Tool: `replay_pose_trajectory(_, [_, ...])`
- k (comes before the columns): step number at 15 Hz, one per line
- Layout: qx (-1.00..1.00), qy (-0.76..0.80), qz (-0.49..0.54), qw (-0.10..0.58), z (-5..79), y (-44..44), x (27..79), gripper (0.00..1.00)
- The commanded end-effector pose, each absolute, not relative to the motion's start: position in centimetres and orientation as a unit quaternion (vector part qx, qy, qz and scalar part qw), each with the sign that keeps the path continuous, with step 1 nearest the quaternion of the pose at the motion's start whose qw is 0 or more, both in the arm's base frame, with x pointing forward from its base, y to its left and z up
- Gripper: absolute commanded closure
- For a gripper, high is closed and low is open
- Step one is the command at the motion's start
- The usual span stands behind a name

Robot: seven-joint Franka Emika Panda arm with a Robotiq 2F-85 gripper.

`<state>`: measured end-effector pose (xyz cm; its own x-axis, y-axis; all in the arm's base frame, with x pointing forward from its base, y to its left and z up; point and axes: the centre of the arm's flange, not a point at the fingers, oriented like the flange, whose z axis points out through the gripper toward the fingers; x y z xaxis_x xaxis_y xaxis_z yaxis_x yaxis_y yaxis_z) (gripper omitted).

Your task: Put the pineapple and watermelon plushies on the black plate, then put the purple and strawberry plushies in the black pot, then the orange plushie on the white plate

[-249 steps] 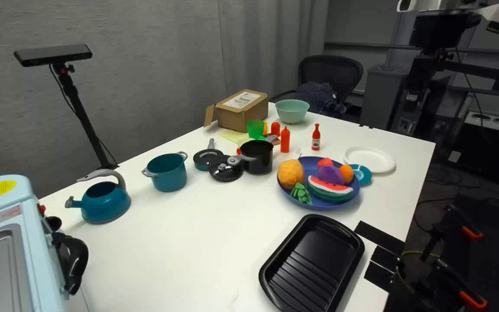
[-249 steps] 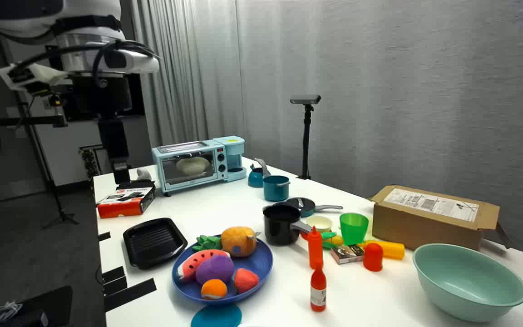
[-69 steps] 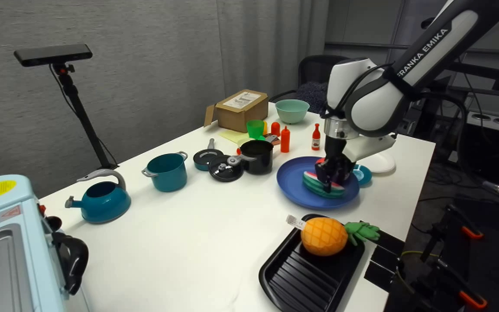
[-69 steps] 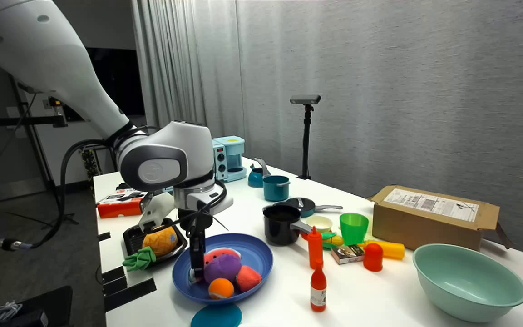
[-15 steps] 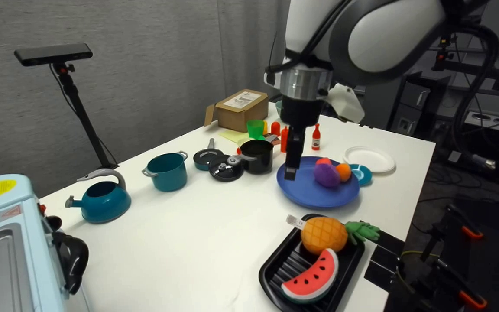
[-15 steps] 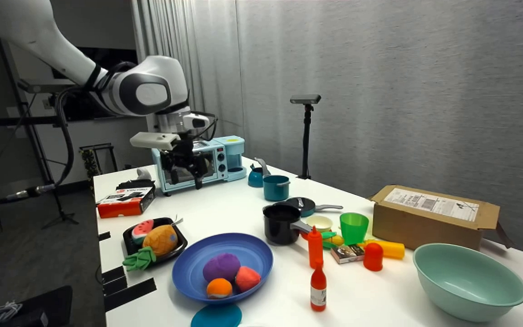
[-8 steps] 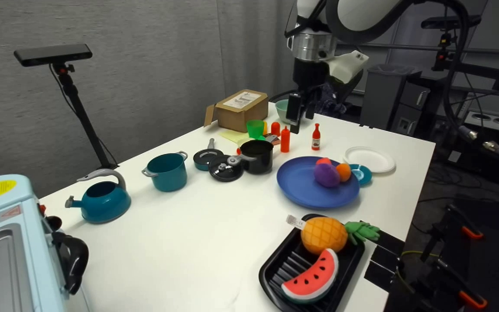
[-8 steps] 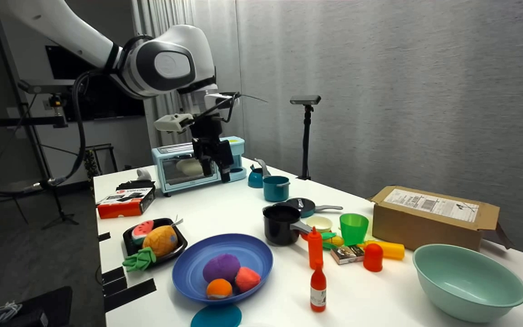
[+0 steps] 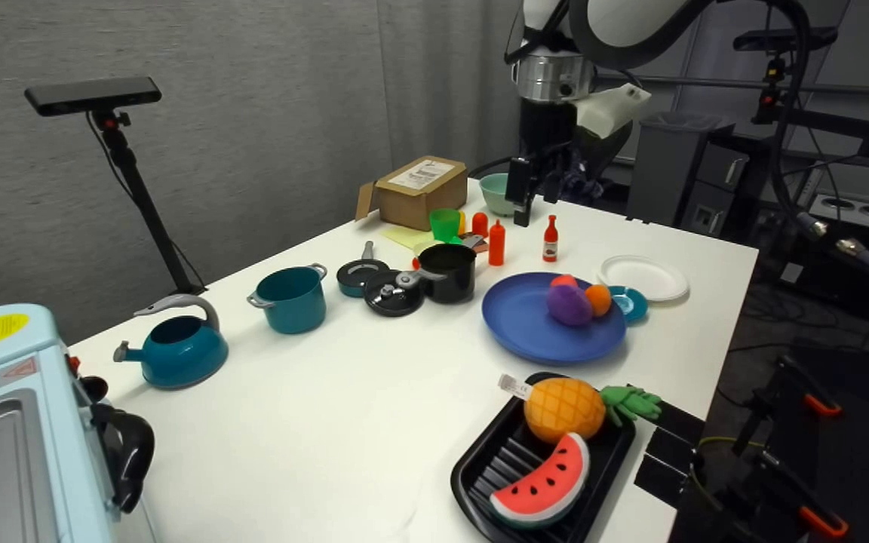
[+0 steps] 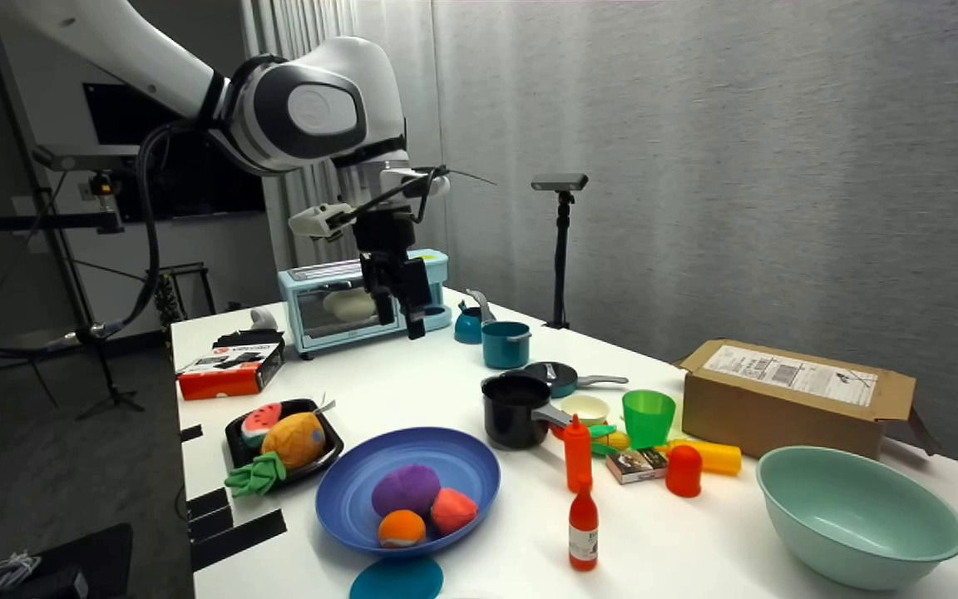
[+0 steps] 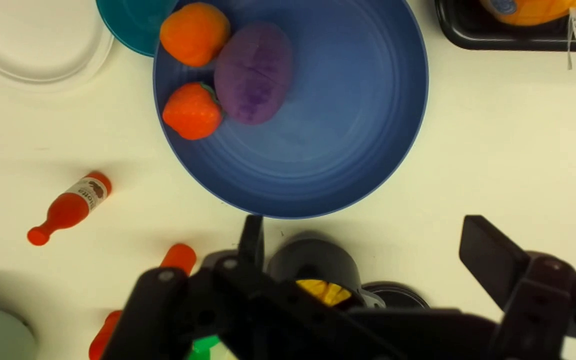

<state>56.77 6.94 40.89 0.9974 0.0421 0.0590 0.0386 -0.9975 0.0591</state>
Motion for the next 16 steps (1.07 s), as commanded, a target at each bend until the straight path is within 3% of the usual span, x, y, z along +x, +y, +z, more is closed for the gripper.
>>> replay_pose_trajectory(1, [0.999,0.02,0.03,0.029,40.9,6.9,56.8,0.0])
replay_pose_trajectory(5, [0.999,0.013,0.019,0.026,40.4,6.6,57.1,0.0])
replay_pose_trajectory(16, [0.99,-0.018,-0.096,0.098,25.7,4.3,59.8,0.0])
